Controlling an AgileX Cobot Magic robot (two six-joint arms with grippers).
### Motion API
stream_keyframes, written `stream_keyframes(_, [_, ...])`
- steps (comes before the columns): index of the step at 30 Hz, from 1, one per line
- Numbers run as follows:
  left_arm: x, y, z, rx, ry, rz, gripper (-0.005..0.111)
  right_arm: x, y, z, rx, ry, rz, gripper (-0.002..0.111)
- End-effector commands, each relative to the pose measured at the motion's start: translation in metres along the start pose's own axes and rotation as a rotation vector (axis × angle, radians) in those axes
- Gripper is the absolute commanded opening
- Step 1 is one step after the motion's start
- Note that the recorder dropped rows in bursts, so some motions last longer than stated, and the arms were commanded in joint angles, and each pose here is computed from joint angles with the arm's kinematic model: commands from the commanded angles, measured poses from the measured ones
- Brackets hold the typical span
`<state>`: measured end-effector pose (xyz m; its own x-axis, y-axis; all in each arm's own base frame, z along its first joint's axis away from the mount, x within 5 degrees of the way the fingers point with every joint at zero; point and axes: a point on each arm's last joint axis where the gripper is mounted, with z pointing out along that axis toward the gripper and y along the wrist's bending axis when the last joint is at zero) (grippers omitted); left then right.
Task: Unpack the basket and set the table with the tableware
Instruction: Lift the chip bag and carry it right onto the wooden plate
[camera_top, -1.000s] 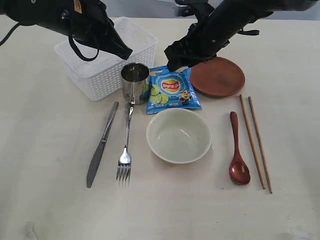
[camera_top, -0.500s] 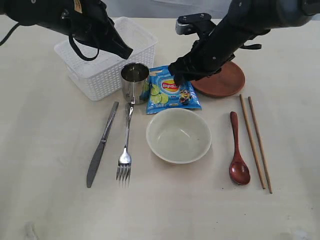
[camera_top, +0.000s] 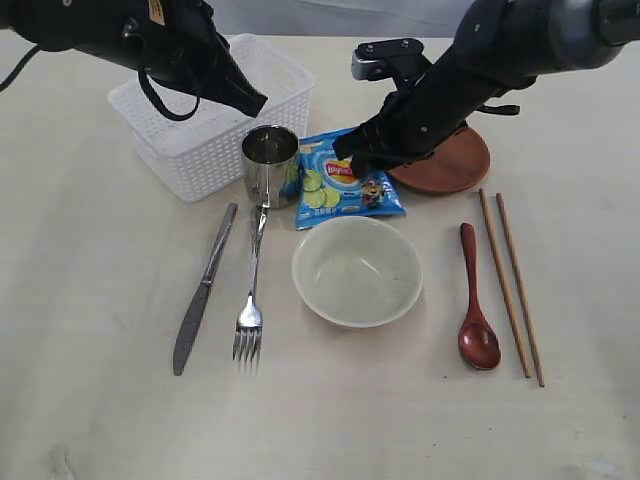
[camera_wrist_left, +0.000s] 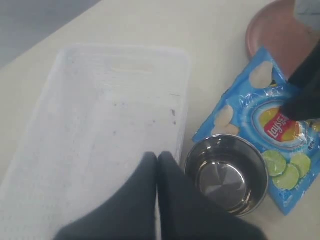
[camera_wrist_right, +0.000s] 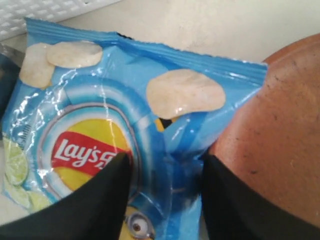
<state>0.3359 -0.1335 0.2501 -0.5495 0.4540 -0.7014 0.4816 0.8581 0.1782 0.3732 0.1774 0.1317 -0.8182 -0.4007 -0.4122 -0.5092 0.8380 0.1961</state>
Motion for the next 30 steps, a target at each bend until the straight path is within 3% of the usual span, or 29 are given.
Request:
stream_keyframes(1, [-0.002, 0.001, -0.003, -0.001, -0.021, -0.021, 0.000, -0.001, 0.005, -0.001, -0.002, -0.015, -0.006, 0.027])
stream_keyframes(12, [-0.002, 0.001, -0.003, -0.001, -0.021, -0.021, 0.000, -0.003, 0.006, -0.005, -0.004, -0.020, 0.005, -0.001])
stream_keyframes(30, [-0.002, 0.001, -0.003, -0.001, -0.021, -0.021, 0.000, -0.023, 0.016, -0.075, 0.051, -0.177, -0.092, -0.001])
